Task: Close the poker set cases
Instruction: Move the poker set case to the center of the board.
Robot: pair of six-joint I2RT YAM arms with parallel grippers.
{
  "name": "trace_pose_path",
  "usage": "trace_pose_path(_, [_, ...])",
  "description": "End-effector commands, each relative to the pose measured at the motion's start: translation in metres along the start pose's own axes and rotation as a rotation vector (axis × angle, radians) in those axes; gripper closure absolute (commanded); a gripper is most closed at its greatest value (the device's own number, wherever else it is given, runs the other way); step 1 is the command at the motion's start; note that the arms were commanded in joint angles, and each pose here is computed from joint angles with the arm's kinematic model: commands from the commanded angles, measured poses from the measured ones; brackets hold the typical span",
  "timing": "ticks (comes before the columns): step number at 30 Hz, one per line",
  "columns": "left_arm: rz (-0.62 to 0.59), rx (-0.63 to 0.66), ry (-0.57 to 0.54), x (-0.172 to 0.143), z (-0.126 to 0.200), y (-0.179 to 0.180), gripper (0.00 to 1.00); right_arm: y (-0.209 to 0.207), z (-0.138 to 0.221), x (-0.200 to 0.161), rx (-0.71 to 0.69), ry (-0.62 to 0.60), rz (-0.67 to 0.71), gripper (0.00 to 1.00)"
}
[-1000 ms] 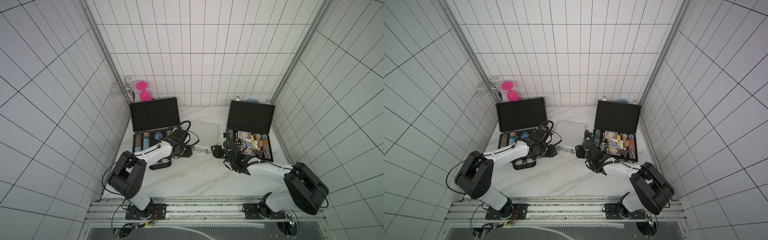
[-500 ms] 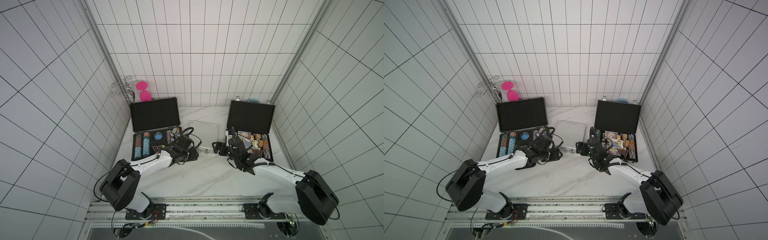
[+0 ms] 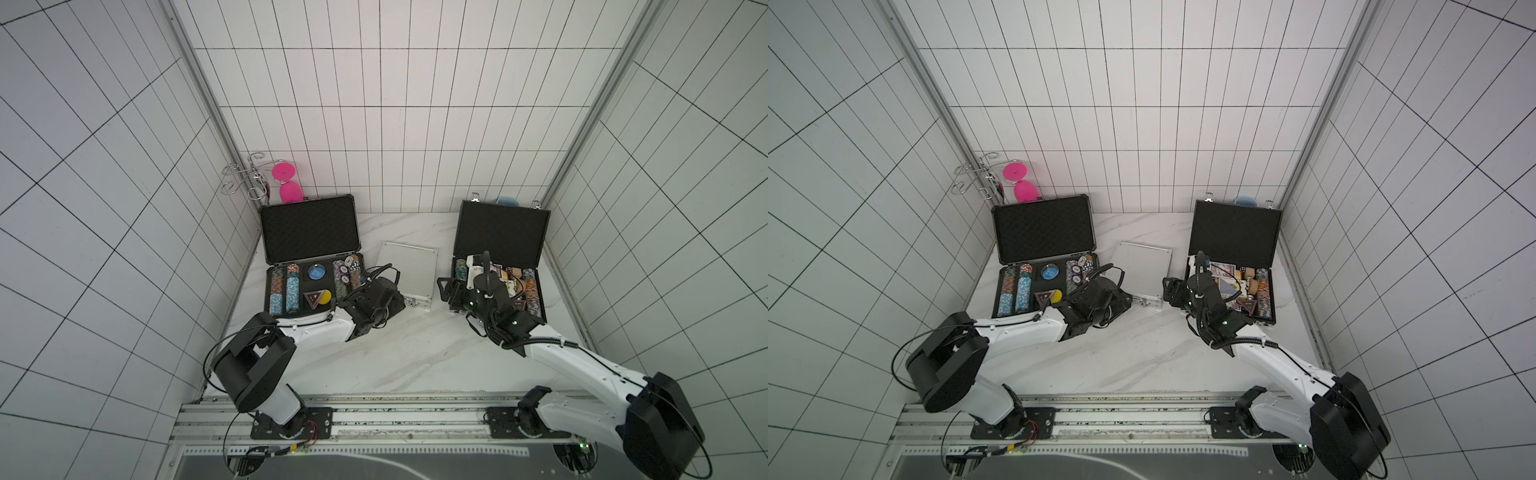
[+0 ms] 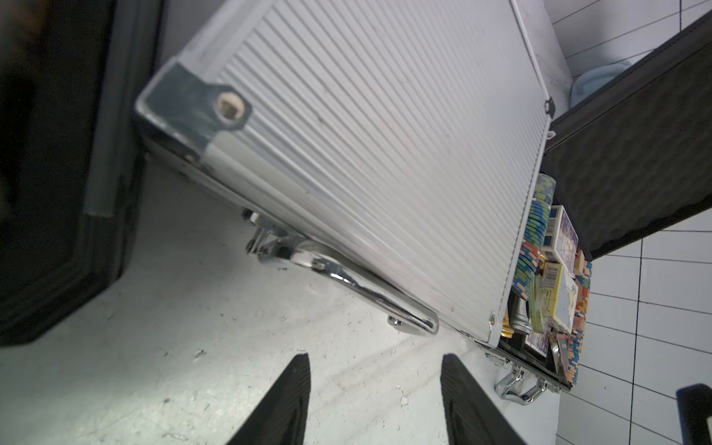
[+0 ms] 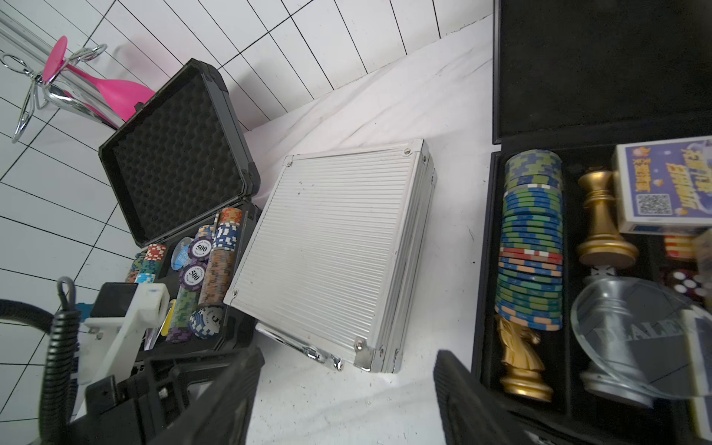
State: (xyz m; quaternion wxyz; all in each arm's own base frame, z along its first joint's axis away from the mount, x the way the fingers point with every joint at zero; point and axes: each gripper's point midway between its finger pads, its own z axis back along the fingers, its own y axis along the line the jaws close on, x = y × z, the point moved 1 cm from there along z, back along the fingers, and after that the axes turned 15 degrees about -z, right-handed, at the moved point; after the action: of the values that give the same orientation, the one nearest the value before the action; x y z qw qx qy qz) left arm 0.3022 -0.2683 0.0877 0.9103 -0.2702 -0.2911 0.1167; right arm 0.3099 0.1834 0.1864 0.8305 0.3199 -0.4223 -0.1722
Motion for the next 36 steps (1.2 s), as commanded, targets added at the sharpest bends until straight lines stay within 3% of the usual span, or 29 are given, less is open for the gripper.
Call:
trace_pose_path(1, [0.097,0.002,-0.085,0.009,-0.005,0.003,0.47,0.0,0.005,0.006,-0.01,-0.01,0.016,0.27])
trace_pose_path(5, [0.128,-0.035,-0.136,0.015,-0.012,-0.001,0.52,0.004,0.007,0.005,0.015,-0.001,0.034,0.29])
trace_pose_path(15, [0.152,-0.023,-0.144,0.013,-0.029,0.003,0.64,0.0,0.011,0.0,0.024,0.008,0.035,0.31])
trace_pose_path(22, [0.154,-0.031,-0.147,0.014,-0.035,0.001,0.78,-0.001,0.007,-0.006,0.032,0.032,0.027,0.32])
trace_pose_path(31, [0.193,-0.02,-0.229,0.026,-0.032,0.012,0.78,-0.002,0.009,-0.009,0.041,0.044,0.024,0.33])
trace_pose_path(36, [0.178,-0.051,-0.212,0.027,-0.043,0.001,0.93,-0.001,0.01,-0.01,0.049,0.047,0.024,0.33])
